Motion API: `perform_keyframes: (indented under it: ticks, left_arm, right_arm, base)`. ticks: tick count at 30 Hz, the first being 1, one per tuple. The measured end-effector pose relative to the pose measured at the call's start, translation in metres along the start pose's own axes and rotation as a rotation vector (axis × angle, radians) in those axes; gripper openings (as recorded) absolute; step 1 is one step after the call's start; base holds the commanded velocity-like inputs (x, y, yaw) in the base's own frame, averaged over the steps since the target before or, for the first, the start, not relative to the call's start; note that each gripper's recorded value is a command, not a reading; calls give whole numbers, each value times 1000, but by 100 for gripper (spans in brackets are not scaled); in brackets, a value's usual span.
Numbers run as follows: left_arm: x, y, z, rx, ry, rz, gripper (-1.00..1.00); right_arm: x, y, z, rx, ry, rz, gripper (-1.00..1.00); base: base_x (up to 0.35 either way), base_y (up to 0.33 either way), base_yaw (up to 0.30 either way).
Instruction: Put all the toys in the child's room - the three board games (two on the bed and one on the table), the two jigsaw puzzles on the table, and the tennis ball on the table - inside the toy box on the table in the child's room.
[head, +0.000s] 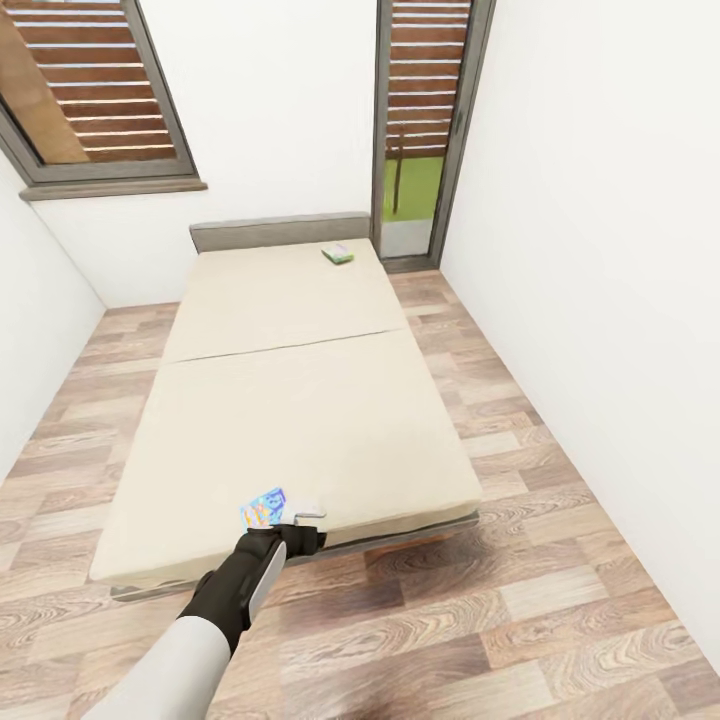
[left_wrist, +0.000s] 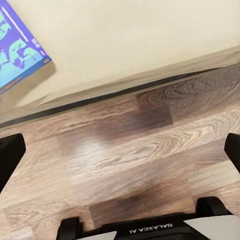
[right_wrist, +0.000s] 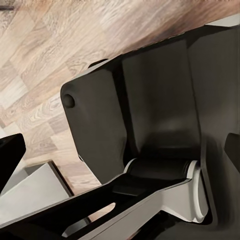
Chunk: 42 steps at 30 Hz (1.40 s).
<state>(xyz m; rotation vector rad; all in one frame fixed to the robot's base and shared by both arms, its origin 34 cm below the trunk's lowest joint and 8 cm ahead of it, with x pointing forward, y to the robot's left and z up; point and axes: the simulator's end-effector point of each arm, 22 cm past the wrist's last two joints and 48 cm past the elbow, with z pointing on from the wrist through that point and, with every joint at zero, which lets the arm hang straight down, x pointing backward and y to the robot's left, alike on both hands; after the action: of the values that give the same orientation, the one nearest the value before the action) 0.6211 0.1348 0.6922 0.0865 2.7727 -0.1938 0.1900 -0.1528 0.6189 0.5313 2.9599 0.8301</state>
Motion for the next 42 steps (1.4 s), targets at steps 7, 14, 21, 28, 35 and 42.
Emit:
perform_keyframes:
  ticks: [7,14,21,28,35,42]
  left_arm:
    - [0,-1,0,2,-1,1,100]
    - [-1,-3,0,4,-4,1,100]
    - [0,-3,1,4,-3,3,100]
    - [1,-4,2,5,-1,3,100]
    - [1,-4,2,6,0,5,100]
    - [2,-5,2,6,1,6,100]
  right_arm:
    - [0,0,0,0,-1,2,100]
    - [0,0,0,0,-1,1,100]
    - [1,0,0,0,2,1,100]
    - [2,0,0,0,7,-1,100]
    - [2,-1,0,2,5,3,100]
    - [2,-2,0,3,5,4,100]
  base:
    - [0,1,116]
    - [0,0,245]
    - [0,0,270]
    - [0,0,267]
    - [0,0,85]
    - [70,0,11]
